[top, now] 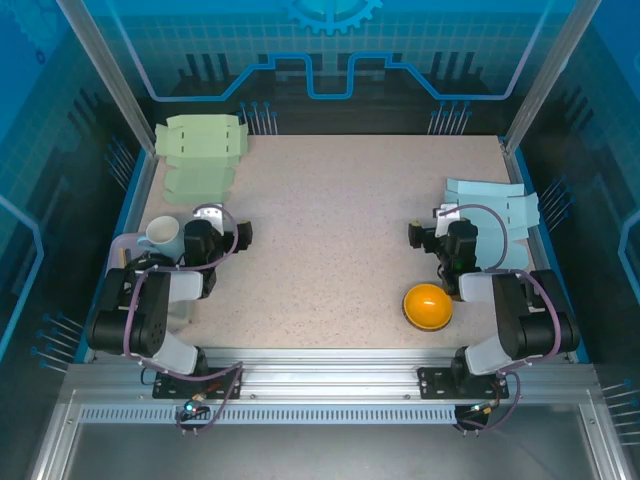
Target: Fold the paper box
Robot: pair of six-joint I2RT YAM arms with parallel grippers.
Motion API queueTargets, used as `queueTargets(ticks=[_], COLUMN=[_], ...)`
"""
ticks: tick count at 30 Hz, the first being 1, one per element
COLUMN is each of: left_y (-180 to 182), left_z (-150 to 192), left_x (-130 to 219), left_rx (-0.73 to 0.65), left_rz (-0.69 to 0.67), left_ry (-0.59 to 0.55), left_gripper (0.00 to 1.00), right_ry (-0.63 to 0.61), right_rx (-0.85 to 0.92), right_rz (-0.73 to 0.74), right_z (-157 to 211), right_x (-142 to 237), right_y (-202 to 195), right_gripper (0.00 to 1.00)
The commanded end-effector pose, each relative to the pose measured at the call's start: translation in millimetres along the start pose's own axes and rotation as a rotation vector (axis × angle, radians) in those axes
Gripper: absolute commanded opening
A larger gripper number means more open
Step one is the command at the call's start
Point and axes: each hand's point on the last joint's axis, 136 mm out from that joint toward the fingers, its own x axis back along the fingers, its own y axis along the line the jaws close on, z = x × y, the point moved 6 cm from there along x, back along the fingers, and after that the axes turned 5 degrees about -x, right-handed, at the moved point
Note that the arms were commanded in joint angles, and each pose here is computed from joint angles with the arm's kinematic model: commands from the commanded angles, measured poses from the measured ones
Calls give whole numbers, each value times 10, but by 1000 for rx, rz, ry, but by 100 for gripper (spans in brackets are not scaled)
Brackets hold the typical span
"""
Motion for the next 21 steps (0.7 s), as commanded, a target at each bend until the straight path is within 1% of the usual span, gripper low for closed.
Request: queueTargets(ticks=[1,21], left_y=[-12,-4], left_z=[-41,-38], left_x=[-2,-4], left_rx=[-21,-15], left_rz=[9,14], left_ry=[-24,-22], left_gripper=[99,99], right_ry=[-11,-10], right_rx=[3,0], right_rz=[-2,-3], right_z=[-44,-44], right_x=[-21,-22], right_y=[14,7], right_gripper=[100,100])
